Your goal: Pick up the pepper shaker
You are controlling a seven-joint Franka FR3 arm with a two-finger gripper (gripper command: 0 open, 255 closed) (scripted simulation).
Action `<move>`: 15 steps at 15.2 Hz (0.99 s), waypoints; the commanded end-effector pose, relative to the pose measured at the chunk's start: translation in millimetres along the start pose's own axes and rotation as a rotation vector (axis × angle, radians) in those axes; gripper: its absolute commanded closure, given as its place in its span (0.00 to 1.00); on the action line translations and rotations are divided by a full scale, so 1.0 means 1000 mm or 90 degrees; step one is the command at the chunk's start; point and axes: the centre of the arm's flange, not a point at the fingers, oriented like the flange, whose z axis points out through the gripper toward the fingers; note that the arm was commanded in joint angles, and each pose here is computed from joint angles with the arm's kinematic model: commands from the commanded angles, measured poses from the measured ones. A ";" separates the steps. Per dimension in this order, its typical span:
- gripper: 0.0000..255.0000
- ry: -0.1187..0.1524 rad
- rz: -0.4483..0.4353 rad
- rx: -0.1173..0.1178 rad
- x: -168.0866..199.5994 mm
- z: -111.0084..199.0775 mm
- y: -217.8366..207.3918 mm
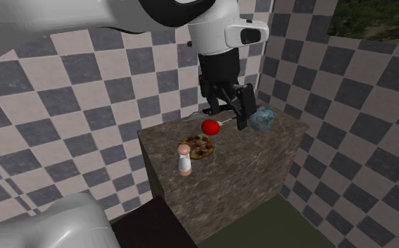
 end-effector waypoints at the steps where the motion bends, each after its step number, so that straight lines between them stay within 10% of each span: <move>1: 0.00 0.000 0.000 0.000 0.000 0.000 0.000; 15: 0.00 -0.031 -0.038 0.032 0.028 0.124 -0.128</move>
